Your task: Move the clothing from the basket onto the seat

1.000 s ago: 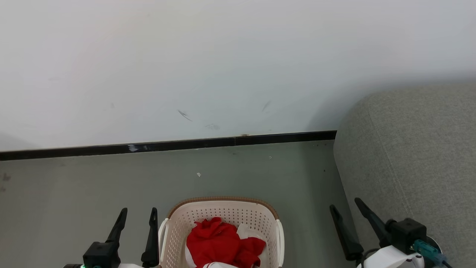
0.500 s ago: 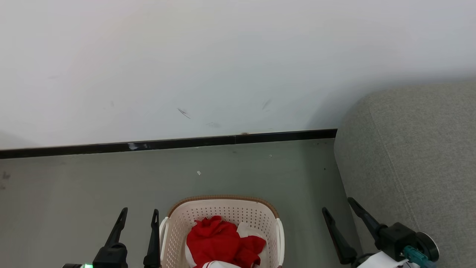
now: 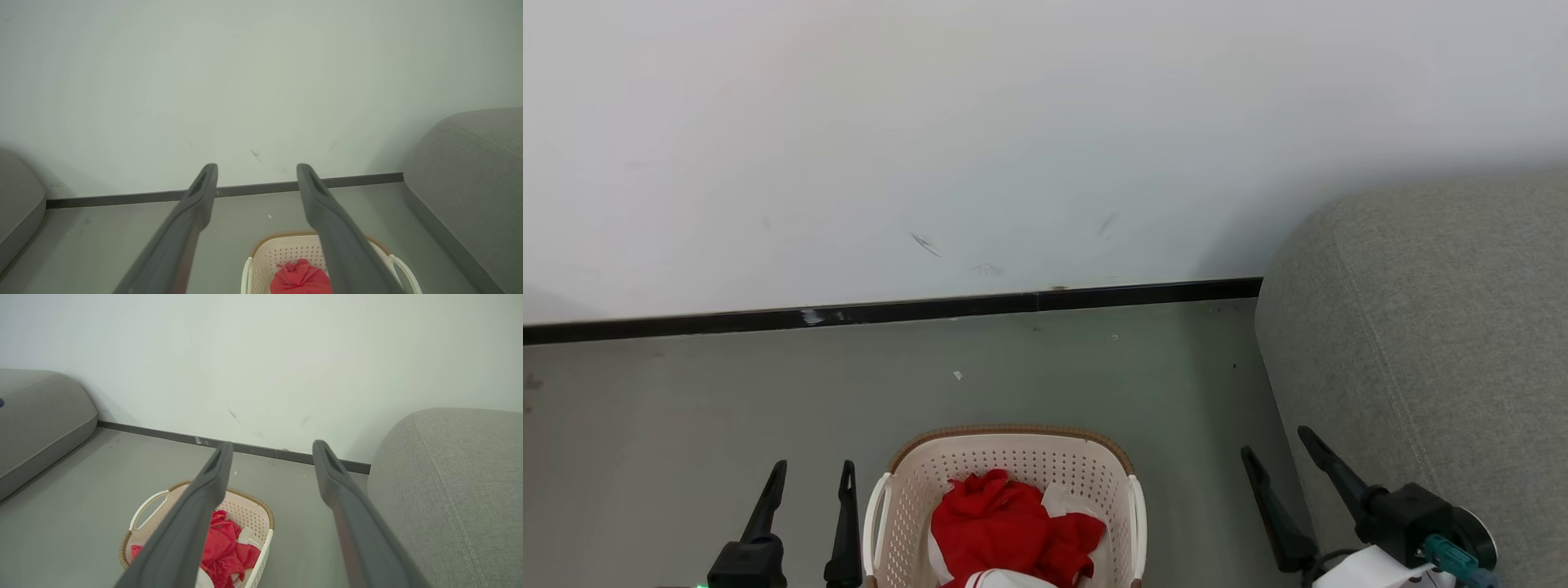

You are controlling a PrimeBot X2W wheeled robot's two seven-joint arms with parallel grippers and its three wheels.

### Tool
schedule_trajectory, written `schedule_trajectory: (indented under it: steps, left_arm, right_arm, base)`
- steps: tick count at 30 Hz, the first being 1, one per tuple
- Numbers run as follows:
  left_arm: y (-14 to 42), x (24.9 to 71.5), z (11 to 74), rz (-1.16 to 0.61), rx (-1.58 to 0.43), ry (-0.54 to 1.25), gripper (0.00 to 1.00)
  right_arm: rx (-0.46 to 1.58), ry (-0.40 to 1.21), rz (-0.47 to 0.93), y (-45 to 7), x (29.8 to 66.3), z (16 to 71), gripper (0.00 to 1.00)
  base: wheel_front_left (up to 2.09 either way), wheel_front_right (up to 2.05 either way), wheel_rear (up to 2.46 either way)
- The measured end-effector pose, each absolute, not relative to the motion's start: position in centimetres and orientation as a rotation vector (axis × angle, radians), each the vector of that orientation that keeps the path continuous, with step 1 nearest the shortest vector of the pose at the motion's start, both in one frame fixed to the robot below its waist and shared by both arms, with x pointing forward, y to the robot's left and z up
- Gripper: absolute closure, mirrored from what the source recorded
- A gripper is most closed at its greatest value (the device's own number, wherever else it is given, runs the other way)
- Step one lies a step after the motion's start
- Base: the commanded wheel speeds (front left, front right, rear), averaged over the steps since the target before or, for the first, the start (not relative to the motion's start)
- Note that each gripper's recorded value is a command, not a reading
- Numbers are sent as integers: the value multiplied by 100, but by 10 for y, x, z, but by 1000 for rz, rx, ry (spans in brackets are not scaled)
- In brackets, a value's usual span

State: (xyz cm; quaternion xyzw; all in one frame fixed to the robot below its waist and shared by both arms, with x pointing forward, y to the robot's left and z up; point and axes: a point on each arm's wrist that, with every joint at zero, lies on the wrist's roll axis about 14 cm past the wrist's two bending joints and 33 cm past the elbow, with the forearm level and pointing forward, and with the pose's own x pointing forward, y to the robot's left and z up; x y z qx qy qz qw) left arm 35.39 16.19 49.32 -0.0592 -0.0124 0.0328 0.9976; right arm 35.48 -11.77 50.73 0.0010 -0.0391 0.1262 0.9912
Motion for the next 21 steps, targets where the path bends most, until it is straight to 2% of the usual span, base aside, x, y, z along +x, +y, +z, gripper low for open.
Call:
schedule_trajectory:
  steps: [21]
  left_arm:
    - [161,355,472,54,-101,43,0]
  right_arm:
    - [20,-56,247,-119,358,500,0]
  base:
    - [0,0,0]
